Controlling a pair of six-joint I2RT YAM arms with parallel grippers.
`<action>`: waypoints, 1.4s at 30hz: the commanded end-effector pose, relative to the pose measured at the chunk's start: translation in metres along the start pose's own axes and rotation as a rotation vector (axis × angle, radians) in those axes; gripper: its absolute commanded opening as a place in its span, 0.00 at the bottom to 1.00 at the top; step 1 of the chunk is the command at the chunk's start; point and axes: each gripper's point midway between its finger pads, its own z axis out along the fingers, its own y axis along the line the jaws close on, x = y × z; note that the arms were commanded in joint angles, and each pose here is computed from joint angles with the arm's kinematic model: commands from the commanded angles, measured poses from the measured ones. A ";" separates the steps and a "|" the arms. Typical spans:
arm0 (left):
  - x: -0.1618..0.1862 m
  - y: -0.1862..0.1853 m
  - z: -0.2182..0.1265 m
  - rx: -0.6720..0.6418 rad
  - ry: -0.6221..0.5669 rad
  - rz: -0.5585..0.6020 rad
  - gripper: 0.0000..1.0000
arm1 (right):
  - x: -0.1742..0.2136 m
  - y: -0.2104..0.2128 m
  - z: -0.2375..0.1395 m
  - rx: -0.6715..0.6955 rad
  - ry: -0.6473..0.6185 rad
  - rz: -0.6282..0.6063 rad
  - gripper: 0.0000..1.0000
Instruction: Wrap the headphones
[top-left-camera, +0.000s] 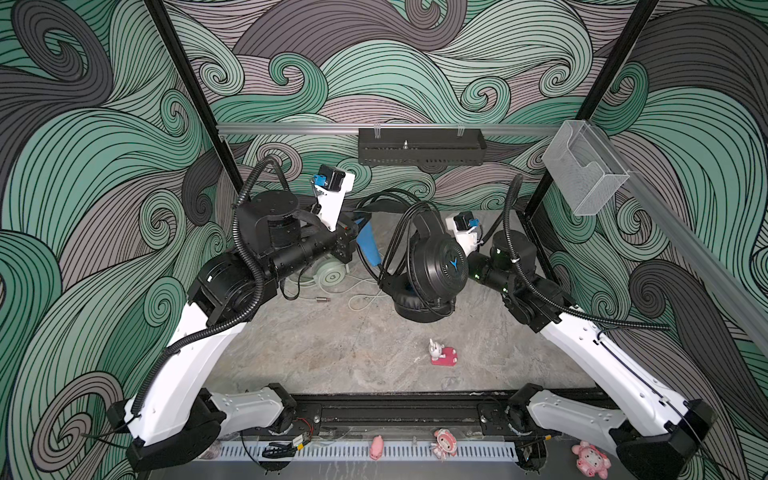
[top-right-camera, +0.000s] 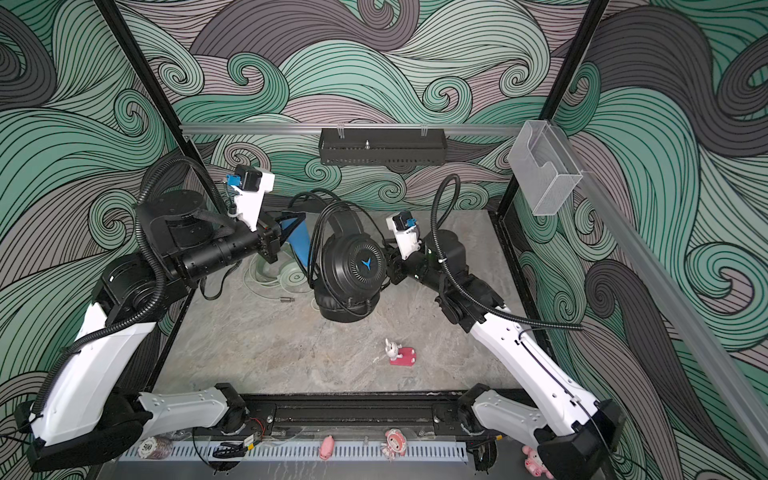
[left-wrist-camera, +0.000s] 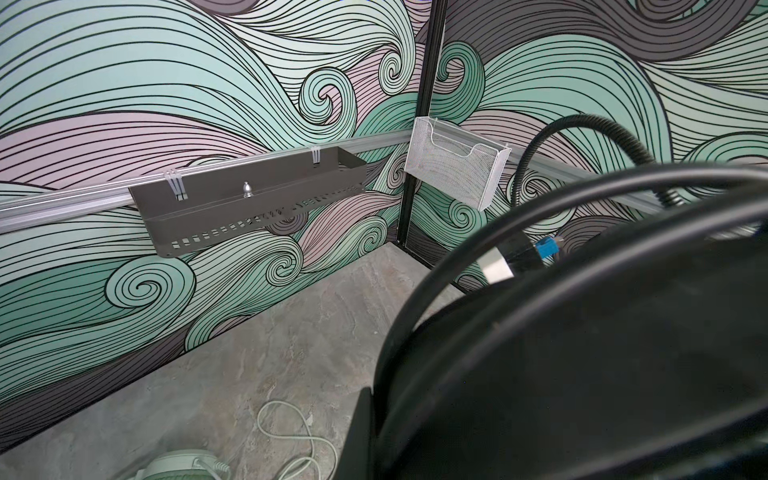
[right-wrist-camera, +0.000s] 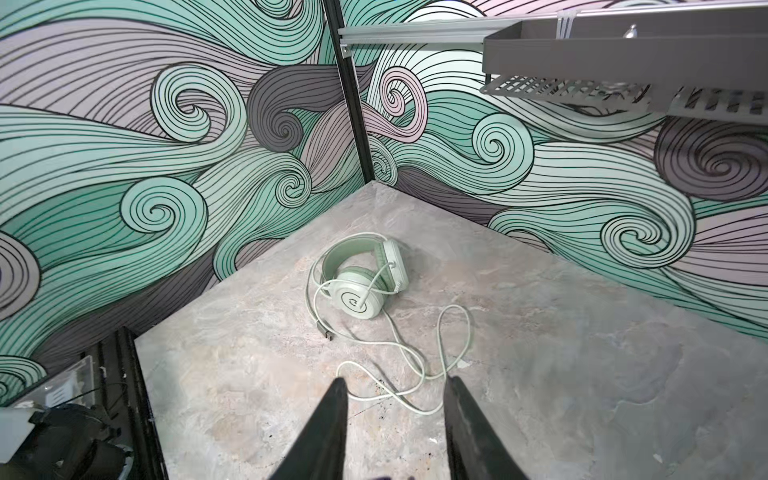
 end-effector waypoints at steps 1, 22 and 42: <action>-0.043 -0.010 -0.017 0.050 -0.150 -0.060 0.00 | -0.003 0.003 0.001 -0.051 -0.039 0.069 0.41; -0.058 -0.013 -0.020 0.069 -0.192 -0.094 0.00 | 0.042 0.000 0.021 -0.095 0.037 0.167 0.48; -0.067 -0.015 -0.015 0.088 -0.224 -0.126 0.00 | 0.050 0.012 0.045 -0.216 0.047 0.317 0.46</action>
